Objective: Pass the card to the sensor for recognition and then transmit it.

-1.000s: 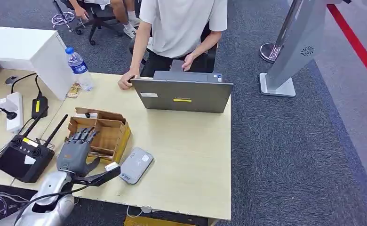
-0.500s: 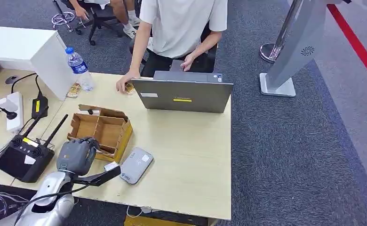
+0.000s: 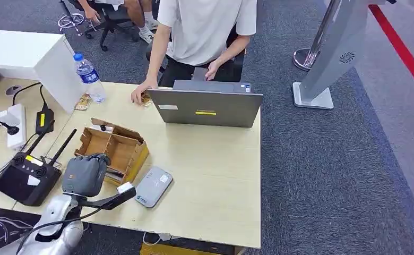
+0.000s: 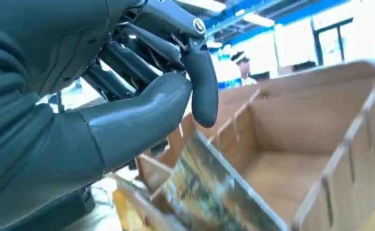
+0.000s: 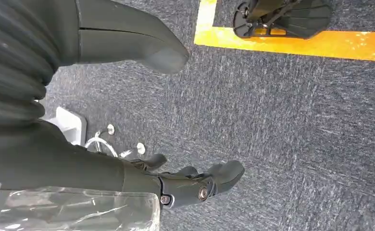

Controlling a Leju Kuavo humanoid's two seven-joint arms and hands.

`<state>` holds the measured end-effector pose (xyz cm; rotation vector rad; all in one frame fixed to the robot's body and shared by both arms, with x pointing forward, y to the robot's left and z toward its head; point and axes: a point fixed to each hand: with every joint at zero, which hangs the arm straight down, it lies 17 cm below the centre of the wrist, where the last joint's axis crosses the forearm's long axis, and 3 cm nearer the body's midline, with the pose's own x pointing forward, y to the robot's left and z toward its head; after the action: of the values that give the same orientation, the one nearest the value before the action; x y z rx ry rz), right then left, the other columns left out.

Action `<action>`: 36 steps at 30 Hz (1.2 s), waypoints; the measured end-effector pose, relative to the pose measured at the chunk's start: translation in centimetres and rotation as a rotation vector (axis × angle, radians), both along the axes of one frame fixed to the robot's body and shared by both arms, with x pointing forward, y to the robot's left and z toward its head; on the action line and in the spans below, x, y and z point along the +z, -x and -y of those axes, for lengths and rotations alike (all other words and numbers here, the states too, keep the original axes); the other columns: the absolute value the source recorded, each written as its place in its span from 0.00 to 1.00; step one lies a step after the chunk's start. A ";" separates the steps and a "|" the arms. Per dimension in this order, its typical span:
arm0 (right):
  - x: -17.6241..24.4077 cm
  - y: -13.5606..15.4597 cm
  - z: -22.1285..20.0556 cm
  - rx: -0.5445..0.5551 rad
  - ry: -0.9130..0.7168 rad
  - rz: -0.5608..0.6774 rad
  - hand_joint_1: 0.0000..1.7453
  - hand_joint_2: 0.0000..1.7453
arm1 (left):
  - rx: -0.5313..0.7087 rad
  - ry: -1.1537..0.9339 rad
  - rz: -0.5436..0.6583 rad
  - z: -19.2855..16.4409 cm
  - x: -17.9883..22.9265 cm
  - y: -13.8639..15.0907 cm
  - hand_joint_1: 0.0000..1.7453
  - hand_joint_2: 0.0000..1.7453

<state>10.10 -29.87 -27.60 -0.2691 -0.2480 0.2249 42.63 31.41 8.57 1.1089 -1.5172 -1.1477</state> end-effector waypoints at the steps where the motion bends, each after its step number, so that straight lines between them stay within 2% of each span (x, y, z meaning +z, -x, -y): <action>1: 0.0 0.0 0.0 0.001 0.000 0.001 0.00 1.00 | -0.005 0.006 0.016 0.1 0.5 0.1 1.00 1.00; 11: 0.0 -0.1 0.0 0.003 0.001 0.006 0.00 1.00 | -0.049 0.033 0.146 1.3 4.6 1.3 1.00 1.00; 12: 0.0 -0.1 0.0 0.003 0.001 0.006 0.00 1.00 | -0.049 0.034 0.148 1.3 4.8 1.3 0.00 1.00; 18: 0.0 -0.1 0.0 0.006 0.000 0.006 0.00 1.00 | -0.054 0.036 0.150 1.3 5.0 1.5 0.00 1.00; 26: 0.0 0.0 0.1 -0.005 -0.001 0.004 0.00 1.00 | -0.007 -0.046 -0.050 -0.5 1.0 0.9 0.00 1.00; 36: 0.0 0.1 0.1 -0.016 -0.002 0.003 0.00 1.00 | 0.008 -0.077 -0.103 -1.7 -0.3 0.7 0.00 1.00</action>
<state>10.00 -29.99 -27.61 -0.2693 -0.2491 0.2081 41.88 33.14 8.27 1.0886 -1.3984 -1.2478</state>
